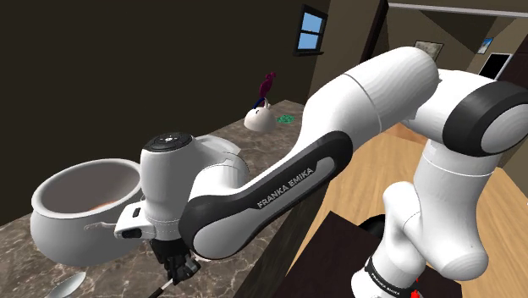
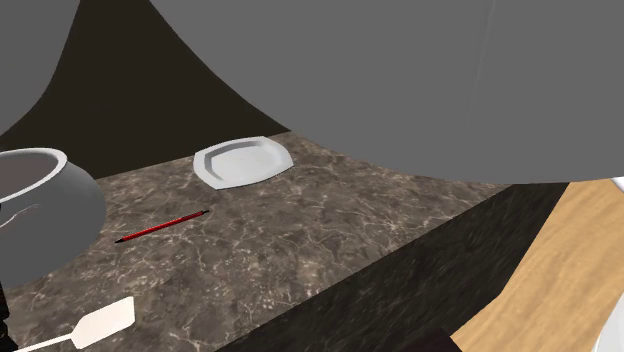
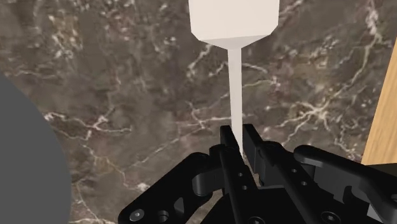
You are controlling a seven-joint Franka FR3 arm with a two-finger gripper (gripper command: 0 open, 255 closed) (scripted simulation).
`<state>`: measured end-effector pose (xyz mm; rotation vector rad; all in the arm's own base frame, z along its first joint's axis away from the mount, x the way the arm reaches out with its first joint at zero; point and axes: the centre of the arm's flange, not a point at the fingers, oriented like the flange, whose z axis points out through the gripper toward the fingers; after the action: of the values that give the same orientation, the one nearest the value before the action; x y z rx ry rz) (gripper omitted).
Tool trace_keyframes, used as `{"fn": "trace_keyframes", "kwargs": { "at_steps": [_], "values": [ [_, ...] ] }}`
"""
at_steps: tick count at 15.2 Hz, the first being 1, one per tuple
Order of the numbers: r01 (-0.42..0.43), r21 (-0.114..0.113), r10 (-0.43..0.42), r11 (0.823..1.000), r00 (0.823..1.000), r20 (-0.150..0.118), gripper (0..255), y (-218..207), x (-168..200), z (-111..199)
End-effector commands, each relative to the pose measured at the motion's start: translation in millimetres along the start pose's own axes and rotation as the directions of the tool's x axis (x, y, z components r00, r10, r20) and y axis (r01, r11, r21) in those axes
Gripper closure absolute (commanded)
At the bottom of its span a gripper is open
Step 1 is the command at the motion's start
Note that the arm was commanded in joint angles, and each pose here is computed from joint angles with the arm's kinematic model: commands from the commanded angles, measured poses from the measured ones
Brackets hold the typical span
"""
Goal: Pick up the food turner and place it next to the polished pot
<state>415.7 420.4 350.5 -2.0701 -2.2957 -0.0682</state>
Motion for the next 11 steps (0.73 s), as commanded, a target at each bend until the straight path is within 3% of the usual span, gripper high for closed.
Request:
{"fn": "trace_keyframes", "kwargs": {
  "at_steps": [1, 6, 10, 11],
  "values": [
    [0.0, 0.0, 0.0, 1.0, 1.0, 0.0, 0, 0, 0, 0],
    [0.0, 0.0, 0.0, 1.0, 1.0, 0.0, 0, 0, 0, 0],
    [0.0, 0.0, 0.0, 1.0, 1.0, 0.0, 0, 0, 0, -50],
    [0.0, 0.0, 0.0, 1.0, 1.0, 0.0, 0, 0, 0, -50]
  ]
}}
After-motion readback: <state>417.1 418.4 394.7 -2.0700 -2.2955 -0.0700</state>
